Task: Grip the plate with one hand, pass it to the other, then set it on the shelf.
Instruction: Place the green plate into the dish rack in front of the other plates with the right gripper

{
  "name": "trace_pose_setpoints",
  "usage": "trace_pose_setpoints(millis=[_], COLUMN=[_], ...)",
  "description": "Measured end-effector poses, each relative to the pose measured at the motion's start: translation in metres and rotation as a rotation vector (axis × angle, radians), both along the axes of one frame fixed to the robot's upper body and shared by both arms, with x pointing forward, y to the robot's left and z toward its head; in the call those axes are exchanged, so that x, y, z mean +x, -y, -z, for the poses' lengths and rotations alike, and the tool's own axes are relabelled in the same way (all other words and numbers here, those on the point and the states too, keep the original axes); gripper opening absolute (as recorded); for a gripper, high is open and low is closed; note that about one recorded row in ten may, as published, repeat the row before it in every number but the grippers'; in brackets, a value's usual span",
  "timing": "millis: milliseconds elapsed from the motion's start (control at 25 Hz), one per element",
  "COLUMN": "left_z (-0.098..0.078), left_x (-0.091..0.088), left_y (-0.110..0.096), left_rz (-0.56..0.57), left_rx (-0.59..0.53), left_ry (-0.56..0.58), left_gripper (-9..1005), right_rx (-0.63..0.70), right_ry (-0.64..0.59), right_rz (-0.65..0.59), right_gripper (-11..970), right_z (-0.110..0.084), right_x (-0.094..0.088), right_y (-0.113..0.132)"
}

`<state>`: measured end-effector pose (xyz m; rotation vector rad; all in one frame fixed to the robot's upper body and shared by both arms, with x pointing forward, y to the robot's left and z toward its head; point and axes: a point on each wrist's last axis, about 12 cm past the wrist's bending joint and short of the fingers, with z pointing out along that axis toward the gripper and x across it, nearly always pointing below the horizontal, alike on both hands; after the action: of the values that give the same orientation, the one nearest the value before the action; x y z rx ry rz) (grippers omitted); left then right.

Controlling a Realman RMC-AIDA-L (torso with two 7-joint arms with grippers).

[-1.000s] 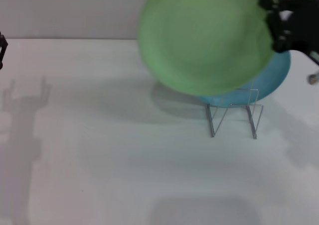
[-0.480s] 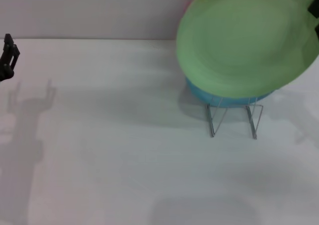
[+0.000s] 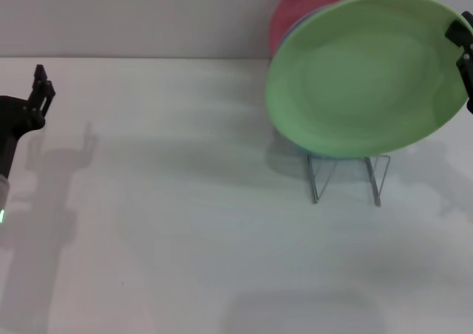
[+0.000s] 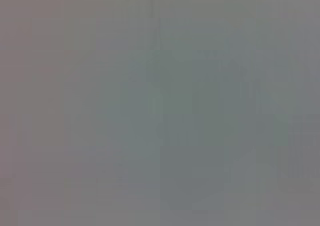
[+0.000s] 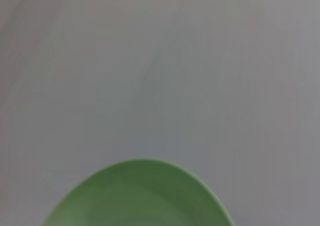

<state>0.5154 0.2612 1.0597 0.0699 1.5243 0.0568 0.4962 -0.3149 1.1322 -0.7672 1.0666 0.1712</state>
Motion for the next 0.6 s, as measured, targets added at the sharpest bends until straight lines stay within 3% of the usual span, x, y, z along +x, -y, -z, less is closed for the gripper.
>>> trace_pose_setpoints(millis=[600], left_z=[0.0037], left_x=[0.0011], left_y=[0.0044], left_rz=[0.023], left_rx=[0.013], left_ry=[-0.011], left_gripper=[798], right_rx=[-0.061], right_ry=[-0.002], right_rz=[0.043], right_gripper=[39], right_z=[0.0062], right_x=[0.0074], right_y=[0.009])
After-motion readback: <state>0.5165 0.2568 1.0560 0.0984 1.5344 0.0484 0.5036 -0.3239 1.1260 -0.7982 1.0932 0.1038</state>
